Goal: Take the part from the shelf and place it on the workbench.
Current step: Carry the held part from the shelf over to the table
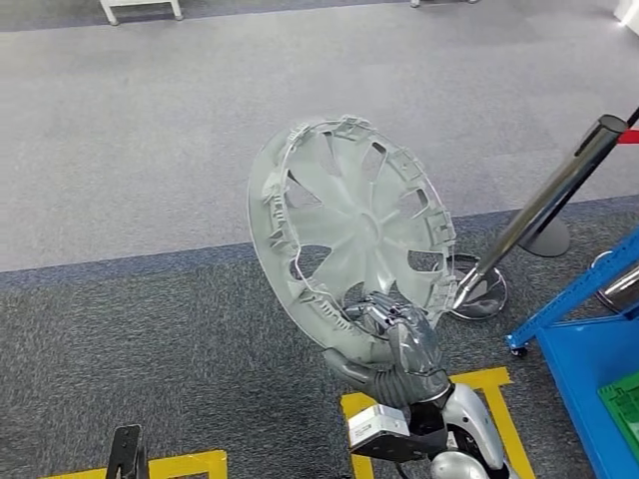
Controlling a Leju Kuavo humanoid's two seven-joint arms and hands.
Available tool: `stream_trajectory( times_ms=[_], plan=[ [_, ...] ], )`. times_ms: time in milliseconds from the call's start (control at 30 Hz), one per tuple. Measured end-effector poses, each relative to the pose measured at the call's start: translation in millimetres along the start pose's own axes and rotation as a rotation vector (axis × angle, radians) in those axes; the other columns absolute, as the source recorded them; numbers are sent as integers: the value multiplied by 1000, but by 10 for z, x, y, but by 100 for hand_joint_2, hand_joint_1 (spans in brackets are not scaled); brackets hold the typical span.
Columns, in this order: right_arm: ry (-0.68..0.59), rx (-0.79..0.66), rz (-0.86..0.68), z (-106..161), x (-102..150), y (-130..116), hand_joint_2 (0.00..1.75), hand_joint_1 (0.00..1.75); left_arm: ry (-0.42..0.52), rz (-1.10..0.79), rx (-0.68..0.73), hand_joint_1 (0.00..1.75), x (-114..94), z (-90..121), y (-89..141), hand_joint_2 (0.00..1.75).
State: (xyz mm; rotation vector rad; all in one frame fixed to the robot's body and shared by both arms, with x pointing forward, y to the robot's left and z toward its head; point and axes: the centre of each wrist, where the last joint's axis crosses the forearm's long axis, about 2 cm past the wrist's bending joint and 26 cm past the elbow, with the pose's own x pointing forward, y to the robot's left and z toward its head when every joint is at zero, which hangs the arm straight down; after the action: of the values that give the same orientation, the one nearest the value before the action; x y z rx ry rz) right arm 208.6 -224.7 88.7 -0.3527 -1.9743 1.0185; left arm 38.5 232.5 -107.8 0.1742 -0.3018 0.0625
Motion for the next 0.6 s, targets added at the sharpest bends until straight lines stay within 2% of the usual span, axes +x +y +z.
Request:
stream_trajectory(
  times_ms=[600],
  plan=[
    [-29,-16,3,-49,6,-11,175,175,-7,2,20,0,-5,1,5,0]
  ],
)
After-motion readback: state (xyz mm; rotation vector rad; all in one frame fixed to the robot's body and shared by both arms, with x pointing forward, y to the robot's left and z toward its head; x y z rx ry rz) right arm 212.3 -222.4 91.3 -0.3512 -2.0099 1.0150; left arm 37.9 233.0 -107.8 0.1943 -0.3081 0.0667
